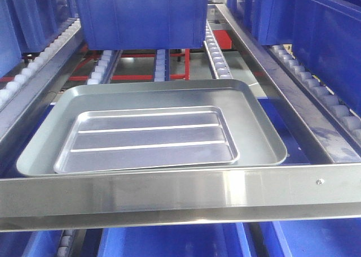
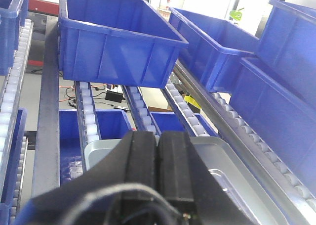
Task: Grab silver tray and stack on right shelf
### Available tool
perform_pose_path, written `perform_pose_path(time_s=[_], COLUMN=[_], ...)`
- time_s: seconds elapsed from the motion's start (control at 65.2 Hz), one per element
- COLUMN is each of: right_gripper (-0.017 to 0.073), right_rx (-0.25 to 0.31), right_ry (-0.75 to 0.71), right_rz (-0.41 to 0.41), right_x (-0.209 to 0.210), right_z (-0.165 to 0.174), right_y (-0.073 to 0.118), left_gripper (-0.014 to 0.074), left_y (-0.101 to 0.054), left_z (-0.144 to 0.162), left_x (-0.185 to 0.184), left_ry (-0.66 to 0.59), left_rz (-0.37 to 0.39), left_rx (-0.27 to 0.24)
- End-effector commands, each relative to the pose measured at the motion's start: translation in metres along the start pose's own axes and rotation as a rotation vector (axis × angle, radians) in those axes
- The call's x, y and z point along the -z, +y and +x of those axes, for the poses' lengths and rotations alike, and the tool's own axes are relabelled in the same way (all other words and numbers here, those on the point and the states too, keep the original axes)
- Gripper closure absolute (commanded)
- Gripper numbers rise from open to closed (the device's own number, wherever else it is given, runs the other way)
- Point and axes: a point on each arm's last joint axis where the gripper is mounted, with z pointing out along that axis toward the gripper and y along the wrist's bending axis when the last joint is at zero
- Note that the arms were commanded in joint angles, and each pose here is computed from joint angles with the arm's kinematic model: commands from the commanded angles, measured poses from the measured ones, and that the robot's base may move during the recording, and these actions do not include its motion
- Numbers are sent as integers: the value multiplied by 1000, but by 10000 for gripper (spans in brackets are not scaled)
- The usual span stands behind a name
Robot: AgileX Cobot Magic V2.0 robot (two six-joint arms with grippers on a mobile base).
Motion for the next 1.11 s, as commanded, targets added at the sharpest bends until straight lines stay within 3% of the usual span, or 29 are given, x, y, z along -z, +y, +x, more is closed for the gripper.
perform_pose_path(time_s=[0.0, 0.169, 0.276, 1.09], right_gripper=[510, 510, 510, 510], right_rx=[18, -52, -11, -10], right_ry=[-137, -212, -241, -209], right_rz=[57, 97, 114, 122], right_x=[8, 27, 34, 33], right_z=[-5, 14, 30, 32], right_y=[-5, -7, -8, -8], left_gripper=[692, 692, 692, 692], left_y=[-4, -4, -4, -4], left_z=[-16, -16, -16, -16], left_x=[0, 0, 0, 0], left_ry=[-97, -97, -97, -96], left_rz=[33, 33, 33, 33], left_rx=[-5, -5, -5, -5])
